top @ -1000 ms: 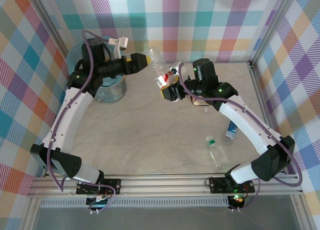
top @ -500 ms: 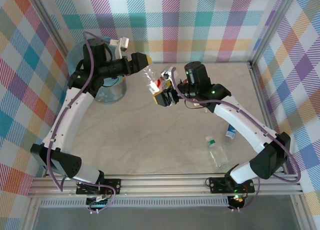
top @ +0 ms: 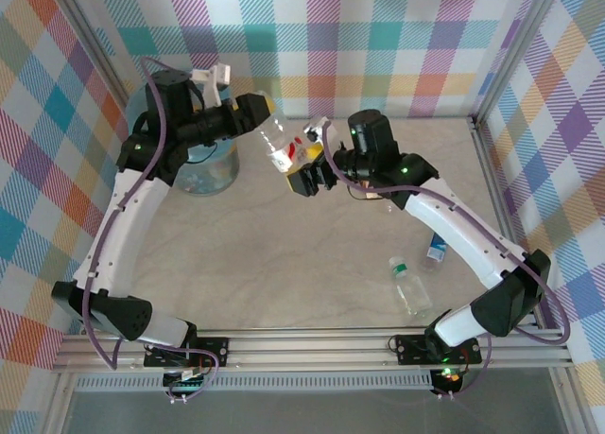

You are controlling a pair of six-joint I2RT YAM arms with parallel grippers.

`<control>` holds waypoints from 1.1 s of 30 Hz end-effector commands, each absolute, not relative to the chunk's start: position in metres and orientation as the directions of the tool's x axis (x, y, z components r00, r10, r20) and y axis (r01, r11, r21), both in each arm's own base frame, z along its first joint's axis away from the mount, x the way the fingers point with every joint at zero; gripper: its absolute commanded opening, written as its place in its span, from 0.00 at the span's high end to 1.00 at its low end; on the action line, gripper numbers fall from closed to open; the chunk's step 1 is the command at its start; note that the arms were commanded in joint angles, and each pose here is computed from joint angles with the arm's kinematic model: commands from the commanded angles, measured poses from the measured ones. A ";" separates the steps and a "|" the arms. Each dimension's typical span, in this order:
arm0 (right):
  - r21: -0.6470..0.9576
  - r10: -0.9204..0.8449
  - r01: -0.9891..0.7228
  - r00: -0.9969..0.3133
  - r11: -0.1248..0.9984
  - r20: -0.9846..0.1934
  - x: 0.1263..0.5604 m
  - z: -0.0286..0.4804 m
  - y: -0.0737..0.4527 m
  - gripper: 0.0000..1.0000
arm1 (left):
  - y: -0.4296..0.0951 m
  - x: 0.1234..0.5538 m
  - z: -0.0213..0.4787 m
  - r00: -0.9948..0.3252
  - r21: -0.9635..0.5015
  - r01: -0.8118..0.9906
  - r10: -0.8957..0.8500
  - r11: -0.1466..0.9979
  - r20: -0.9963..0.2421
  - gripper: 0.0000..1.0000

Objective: Put the plastic bottles in the bin

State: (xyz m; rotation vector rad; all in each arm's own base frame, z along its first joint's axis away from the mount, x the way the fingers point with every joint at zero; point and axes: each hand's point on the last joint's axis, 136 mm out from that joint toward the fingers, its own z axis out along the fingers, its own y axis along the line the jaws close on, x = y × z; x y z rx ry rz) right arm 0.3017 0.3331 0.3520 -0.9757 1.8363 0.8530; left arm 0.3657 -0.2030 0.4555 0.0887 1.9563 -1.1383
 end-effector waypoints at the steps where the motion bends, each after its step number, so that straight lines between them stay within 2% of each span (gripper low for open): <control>1: 0.136 -0.231 -0.874 -0.269 0.467 -0.935 0.304 0.383 0.335 0.04 | -0.164 0.367 0.500 -0.486 -0.621 0.425 -0.413 0.659 -0.771 0.39; 4: 0.112 -0.216 -0.868 -0.243 0.484 -0.946 0.309 0.393 0.333 0.00 | -0.128 0.385 0.517 -0.396 -0.576 0.358 -0.439 0.735 -0.806 0.39; 9: 0.078 -0.220 -0.864 -0.213 0.497 -0.952 0.314 0.396 0.333 0.00 | -0.059 0.422 0.536 -0.246 -0.480 0.197 -0.431 0.855 -0.868 0.40; 13: 0.070 -0.246 -0.859 -0.222 0.507 -0.944 0.318 0.390 0.333 0.00 | -0.001 0.450 0.546 -0.117 -0.392 0.058 -0.384 0.918 -0.916 0.41; 16: 0.038 -0.278 -0.868 -0.200 0.496 -0.939 0.320 0.385 0.335 0.00 | 0.032 0.472 0.544 -0.069 -0.318 -0.036 -0.320 0.947 -0.945 0.41; 24: 0.062 -0.303 -0.889 -0.219 0.454 -0.927 0.321 0.373 0.345 0.00 | 0.074 0.532 0.496 -0.120 -0.132 -0.162 -0.152 0.978 -0.981 0.43; 33: 0.111 -0.313 -0.901 -0.258 0.419 -0.914 0.322 0.360 0.356 0.01 | 0.076 0.582 0.411 -0.284 -0.103 -0.087 -0.124 0.991 -0.951 0.39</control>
